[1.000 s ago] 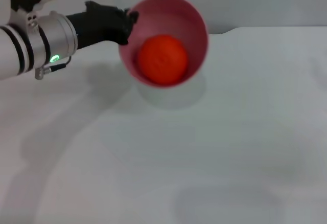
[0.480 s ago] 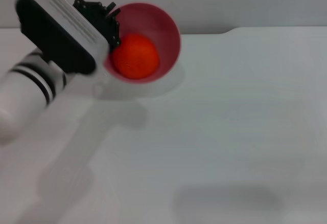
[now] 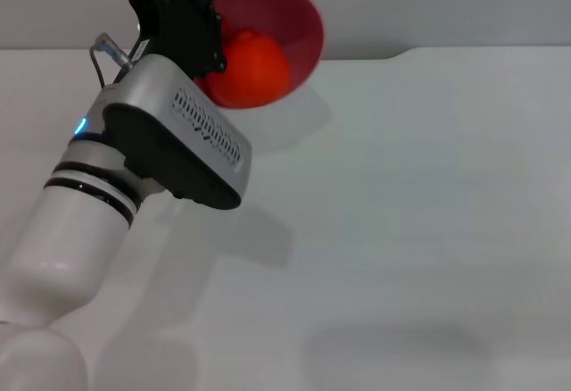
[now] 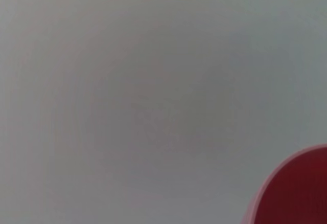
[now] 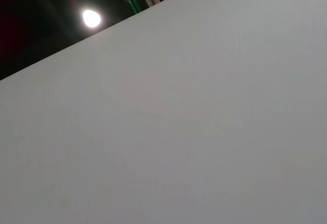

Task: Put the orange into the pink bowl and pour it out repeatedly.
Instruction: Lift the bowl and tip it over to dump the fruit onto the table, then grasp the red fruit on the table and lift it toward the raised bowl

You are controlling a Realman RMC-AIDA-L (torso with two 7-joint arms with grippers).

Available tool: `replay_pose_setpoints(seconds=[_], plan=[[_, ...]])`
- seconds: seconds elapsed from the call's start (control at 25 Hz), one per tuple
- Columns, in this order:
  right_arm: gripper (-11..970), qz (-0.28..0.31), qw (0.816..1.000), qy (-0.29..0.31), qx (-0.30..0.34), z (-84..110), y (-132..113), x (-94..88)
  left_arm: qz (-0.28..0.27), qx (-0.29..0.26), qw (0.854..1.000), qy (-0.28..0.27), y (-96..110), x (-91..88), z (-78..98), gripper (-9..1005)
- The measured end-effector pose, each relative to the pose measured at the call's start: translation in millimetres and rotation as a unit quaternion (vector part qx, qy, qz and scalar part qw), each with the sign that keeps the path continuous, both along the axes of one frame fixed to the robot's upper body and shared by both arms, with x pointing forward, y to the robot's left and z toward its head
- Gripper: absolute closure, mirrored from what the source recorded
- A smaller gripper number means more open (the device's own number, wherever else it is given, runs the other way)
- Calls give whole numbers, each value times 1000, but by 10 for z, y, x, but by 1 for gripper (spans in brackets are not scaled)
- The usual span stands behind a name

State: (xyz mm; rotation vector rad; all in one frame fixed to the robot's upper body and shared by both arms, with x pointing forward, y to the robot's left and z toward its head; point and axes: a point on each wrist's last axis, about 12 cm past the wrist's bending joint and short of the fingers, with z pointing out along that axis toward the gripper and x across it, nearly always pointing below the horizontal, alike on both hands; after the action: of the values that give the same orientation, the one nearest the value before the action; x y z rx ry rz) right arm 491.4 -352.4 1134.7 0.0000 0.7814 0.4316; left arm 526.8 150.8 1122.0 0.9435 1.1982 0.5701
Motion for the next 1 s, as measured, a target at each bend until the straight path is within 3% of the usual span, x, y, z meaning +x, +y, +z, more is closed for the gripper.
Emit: replay_pose_setpoints(seconds=[0.32, 0.48, 0.68, 0.76, 0.88, 1.0], plan=[[403, 9, 1000, -4, 1, 27, 37, 74, 9, 21, 997, -69, -70, -134, 43, 954], [403, 12, 1000, -7, 0, 45, 51, 100, 9, 22, 997, -72, -82, -145, 45, 954], [403, 15, 1000, -4, -2, 43, 61, 114, -1, -29, 998, -47, -99, -121, 55, 954], [404, 15, 1000, 0, -1, 26, 63, 116, -14, -107, 994, -1, -56, -6, 132, 954], [404, 16, 1000, 5, 0, 1, 69, 118, -21, -145, 989, 27, -22, 75, 192, 954], [404, 16, 1000, 12, 2, -29, 70, 114, -54, -224, 962, 147, 78, 361, 354, 954]])
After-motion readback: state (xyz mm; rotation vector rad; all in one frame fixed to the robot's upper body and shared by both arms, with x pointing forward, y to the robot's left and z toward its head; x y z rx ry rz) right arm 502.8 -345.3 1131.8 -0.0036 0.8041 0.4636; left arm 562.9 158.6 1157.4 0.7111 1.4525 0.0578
